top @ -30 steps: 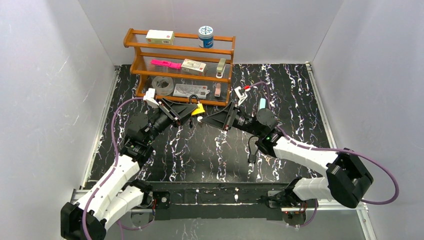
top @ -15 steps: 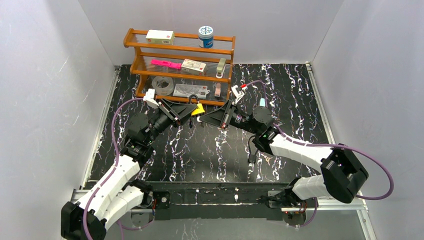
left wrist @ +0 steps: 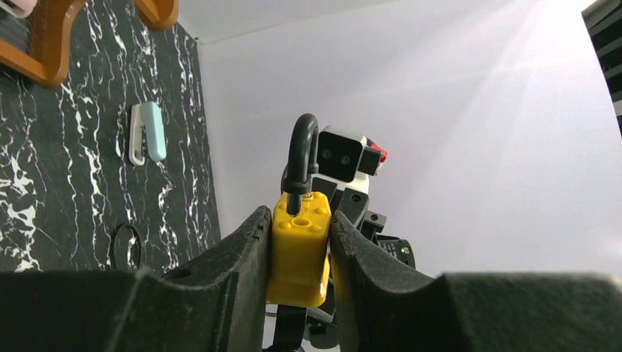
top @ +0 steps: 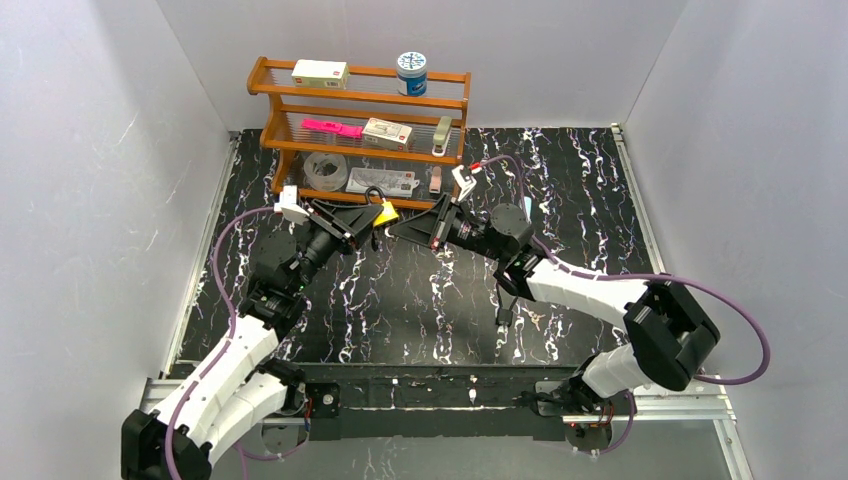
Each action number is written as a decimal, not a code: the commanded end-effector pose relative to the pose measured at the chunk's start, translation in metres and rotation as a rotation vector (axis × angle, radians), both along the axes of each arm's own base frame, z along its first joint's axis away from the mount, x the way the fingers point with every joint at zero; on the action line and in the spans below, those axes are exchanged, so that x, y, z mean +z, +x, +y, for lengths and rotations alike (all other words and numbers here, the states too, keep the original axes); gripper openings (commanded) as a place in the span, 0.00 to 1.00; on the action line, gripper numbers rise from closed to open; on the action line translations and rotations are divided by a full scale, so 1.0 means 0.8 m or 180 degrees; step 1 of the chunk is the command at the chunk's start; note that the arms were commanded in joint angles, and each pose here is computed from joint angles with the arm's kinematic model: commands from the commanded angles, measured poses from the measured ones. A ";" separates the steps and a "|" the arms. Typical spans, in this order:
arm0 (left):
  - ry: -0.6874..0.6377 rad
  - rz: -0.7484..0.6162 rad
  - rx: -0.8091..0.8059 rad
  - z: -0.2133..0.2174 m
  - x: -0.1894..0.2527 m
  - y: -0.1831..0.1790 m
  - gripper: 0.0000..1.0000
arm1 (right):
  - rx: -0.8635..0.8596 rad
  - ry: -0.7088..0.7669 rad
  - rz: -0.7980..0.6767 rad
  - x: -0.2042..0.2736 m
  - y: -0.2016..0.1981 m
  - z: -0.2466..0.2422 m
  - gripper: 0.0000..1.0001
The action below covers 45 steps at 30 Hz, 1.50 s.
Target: Unlock with the key
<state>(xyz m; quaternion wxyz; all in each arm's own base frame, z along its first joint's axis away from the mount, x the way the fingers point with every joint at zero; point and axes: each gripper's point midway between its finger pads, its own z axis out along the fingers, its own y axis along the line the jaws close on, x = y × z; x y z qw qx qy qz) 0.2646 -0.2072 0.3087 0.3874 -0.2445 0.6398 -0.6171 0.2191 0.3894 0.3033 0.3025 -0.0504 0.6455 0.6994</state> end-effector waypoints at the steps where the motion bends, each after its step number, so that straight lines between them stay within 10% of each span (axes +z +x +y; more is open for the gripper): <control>1: 0.0037 -0.0185 -0.0463 -0.023 0.014 -0.040 0.00 | -0.0548 0.0528 -0.0126 0.073 0.048 -0.012 0.01; 11: 0.0094 -0.0467 -0.0527 -0.026 0.033 -0.043 0.00 | -0.0288 0.0639 -0.0453 0.076 0.013 -0.027 0.01; 19: 0.0115 -0.0763 -0.0705 -0.038 0.059 -0.044 0.25 | 0.0013 0.0595 -0.0990 0.080 -0.024 -0.033 0.01; 32: 0.0077 -0.0713 -0.0874 -0.051 0.053 -0.040 0.38 | 0.0039 0.0537 -0.0876 0.079 -0.025 -0.033 0.01; 39: 0.0059 -0.0774 -0.0837 -0.047 0.059 -0.043 0.03 | -0.0067 0.0595 -0.0489 0.076 -0.017 -0.039 0.01; 45: -0.0214 -0.1151 -0.0579 -0.030 0.110 -0.046 0.00 | 0.0127 0.1133 0.0209 0.099 -0.022 -0.050 0.01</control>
